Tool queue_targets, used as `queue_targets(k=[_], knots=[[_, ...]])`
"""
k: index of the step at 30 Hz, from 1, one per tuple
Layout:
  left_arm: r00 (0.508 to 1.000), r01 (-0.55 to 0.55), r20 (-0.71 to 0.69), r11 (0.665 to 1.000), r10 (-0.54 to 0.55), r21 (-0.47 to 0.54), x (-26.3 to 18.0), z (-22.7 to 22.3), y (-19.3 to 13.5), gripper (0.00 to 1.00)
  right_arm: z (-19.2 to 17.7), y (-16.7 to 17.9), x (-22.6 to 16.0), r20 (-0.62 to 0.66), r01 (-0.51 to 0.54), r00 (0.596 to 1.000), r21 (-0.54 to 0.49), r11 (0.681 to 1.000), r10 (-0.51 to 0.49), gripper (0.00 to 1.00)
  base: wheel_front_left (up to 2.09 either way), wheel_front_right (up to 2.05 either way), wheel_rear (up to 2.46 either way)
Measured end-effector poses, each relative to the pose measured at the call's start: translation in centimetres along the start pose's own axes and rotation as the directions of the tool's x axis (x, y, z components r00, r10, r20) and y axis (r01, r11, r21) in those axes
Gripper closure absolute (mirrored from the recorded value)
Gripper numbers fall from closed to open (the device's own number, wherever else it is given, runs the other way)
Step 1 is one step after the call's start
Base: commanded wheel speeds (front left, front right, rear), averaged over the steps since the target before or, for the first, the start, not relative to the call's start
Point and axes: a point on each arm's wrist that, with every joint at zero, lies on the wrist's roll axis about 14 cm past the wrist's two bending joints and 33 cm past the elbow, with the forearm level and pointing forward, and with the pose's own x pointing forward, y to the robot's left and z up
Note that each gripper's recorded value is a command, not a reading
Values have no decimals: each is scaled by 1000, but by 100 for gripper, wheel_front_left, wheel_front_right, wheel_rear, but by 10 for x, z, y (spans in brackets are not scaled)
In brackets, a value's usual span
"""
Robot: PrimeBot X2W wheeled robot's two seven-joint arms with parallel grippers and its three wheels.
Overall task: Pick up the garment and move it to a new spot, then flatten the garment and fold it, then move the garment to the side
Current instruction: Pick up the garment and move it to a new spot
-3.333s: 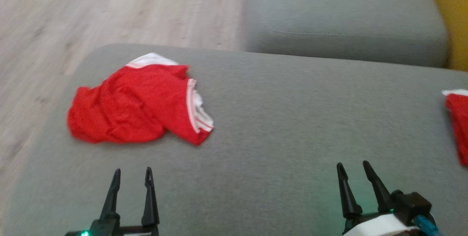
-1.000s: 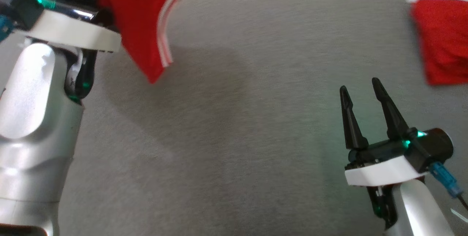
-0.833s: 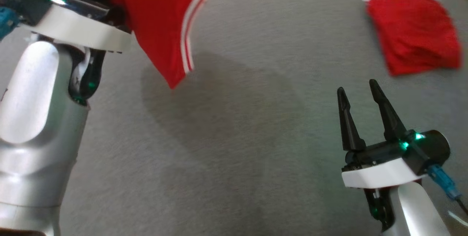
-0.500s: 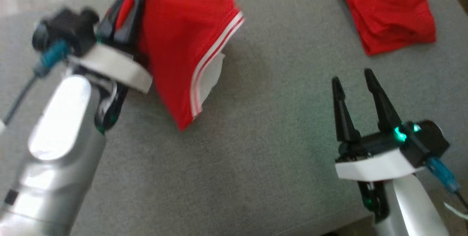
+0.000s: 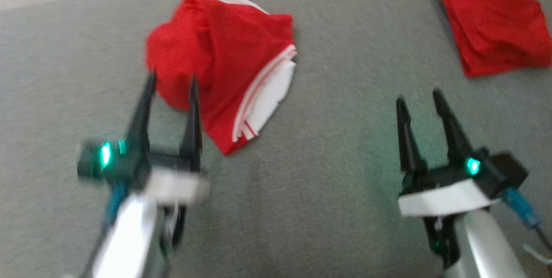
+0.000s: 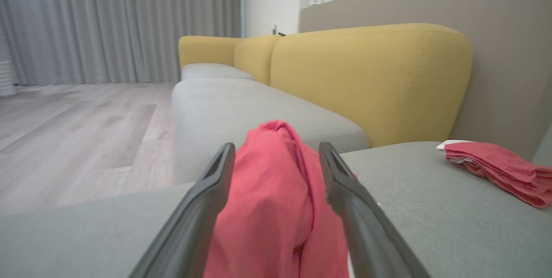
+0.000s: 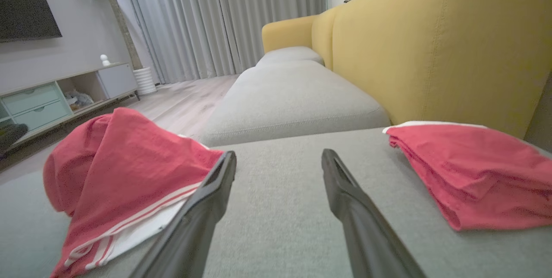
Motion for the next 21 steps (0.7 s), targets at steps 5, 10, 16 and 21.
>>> queue_targets(k=[5,10,16,21], knots=[[984,-175,-26,984,174,-21,-79,4,16,0,-19,20,-20,-67,-47,997,16,999,48,0,0,0,0],[960,-279,17,959,279,44,-132,25,27,0,-26,41,-31,-90,-104,990,32,994,107,0,0,0,0],[929,-370,33,925,369,81,-179,33,37,0,-31,55,-50,-108,-137,984,55,989,143,0,0,0,0],[915,-404,56,911,400,86,-194,39,42,0,-23,58,-51,-83,-147,985,54,988,151,0,0,0,0]])
